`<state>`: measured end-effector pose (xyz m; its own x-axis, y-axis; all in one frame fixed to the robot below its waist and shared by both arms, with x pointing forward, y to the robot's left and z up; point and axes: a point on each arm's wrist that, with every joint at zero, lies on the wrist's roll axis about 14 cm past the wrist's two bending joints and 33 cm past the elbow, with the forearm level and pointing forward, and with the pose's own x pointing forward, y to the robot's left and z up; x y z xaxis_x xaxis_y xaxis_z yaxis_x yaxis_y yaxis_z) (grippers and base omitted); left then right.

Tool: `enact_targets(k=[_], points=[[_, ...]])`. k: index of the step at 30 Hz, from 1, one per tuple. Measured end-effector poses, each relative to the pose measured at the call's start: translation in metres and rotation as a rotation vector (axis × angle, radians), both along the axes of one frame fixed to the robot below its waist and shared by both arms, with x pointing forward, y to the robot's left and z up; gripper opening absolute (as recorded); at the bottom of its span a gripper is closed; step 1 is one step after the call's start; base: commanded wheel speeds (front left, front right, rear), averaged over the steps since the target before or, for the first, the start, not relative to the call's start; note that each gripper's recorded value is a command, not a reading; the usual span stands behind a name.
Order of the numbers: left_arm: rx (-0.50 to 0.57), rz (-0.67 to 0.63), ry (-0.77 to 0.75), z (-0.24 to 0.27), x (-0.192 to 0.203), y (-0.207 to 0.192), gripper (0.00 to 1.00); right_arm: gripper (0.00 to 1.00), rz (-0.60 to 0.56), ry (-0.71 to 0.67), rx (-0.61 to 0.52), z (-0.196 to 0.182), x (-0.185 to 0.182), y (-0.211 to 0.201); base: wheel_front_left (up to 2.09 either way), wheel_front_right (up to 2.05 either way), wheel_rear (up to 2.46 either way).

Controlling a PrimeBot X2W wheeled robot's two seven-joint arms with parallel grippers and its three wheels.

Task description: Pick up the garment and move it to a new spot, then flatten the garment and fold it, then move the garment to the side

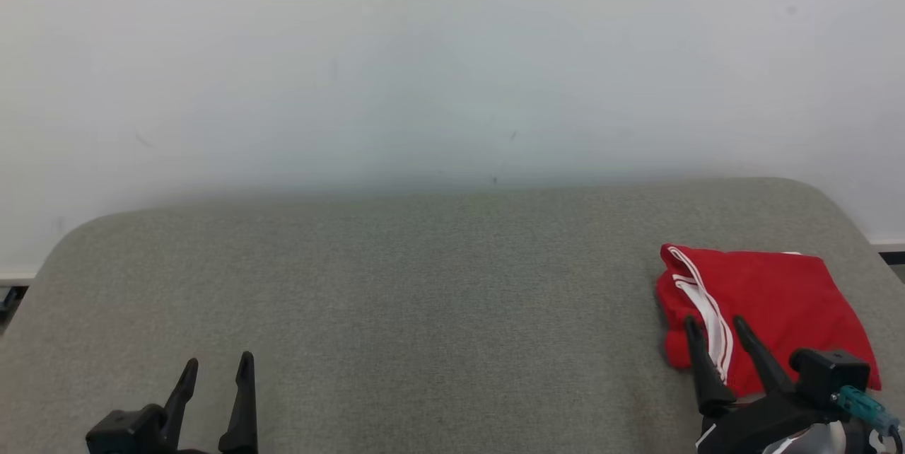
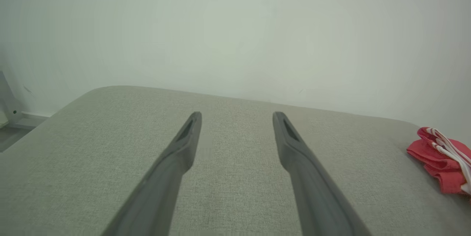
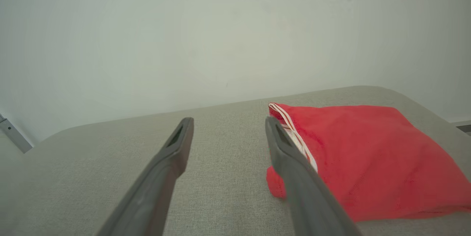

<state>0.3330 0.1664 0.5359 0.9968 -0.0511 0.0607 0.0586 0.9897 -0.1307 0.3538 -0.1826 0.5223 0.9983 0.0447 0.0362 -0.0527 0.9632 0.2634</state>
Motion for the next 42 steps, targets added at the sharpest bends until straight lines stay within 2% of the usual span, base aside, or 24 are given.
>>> enact_targets(k=[15, 22, 37, 38, 42], points=[[-0.016, 0.12, 0.064, -0.019, -0.013, 0.038, 1.0, 1.0, 0.107, 0.017, -0.005, -0.001, 0.014, 0.044, 0.0, 0.0, 0.0], [-0.018, 0.126, 0.071, -0.02, -0.013, 0.039, 1.0, 1.0, 0.107, 0.023, 0.008, -0.002, 0.014, 0.047, 0.0, 0.0, 0.0], [-0.013, 0.103, 0.097, -0.025, -0.011, 0.032, 1.0, 1.0, 0.03, 0.039, 0.026, -0.004, 0.014, 0.031, 0.0, 0.0, 0.0], [-0.013, 0.102, 0.098, -0.025, -0.01, 0.032, 0.0, 0.0, 0.027, 0.044, 0.026, -0.004, 0.014, 0.031, 0.0, 0.0, 0.0], [-0.026, 0.105, 0.158, -0.045, -0.017, 0.028, 0.0, 0.0, 0.02, 0.118, 0.026, -0.029, 0.005, 0.03, 0.0, 0.0, 0.0]])
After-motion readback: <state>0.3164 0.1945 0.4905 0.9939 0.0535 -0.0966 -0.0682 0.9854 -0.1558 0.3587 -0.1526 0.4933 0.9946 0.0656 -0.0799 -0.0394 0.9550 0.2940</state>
